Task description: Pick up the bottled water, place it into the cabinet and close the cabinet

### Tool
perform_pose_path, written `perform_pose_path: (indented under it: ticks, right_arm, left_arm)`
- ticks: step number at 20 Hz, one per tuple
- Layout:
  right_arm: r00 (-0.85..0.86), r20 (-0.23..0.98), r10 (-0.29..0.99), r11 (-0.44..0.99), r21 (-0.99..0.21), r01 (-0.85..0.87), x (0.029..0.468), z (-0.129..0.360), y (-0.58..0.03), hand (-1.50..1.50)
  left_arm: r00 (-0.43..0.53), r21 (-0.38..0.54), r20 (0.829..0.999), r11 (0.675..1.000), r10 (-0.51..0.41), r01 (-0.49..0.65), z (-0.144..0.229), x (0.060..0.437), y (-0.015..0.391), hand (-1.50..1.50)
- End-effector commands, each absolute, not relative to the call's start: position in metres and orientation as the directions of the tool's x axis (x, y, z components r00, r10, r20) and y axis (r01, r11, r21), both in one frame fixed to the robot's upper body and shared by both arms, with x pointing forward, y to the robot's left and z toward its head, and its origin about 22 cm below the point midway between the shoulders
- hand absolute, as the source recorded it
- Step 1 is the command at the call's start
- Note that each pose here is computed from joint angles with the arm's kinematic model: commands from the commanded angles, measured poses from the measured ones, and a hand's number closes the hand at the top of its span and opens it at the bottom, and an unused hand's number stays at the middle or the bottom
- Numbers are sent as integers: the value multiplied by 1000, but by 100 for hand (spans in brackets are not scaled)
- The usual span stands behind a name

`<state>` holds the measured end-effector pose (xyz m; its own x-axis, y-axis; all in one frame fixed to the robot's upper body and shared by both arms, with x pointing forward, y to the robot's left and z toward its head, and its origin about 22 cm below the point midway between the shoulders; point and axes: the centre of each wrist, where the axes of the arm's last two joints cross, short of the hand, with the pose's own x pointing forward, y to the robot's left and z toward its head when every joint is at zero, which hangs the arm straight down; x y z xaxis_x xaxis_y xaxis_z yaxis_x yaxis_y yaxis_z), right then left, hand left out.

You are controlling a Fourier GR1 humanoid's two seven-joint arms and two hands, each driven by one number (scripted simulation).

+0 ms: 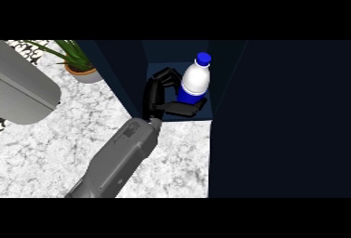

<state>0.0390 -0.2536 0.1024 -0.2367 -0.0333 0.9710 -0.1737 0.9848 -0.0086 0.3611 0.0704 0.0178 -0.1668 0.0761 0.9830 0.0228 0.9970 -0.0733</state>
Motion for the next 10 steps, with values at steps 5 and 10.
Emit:
perform_pose_path:
  ticks: [5,10]
  right_arm:
    - [-293,951,-97,980,40,-194,41,109,-265,-150]
    - [-288,953,-91,978,31,-207,43,116,-263,-150]
  left_arm:
    - [-112,2,994,998,-10,-69,15,388,74,150]
    - [-111,210,968,970,-223,-120,24,410,78,150]
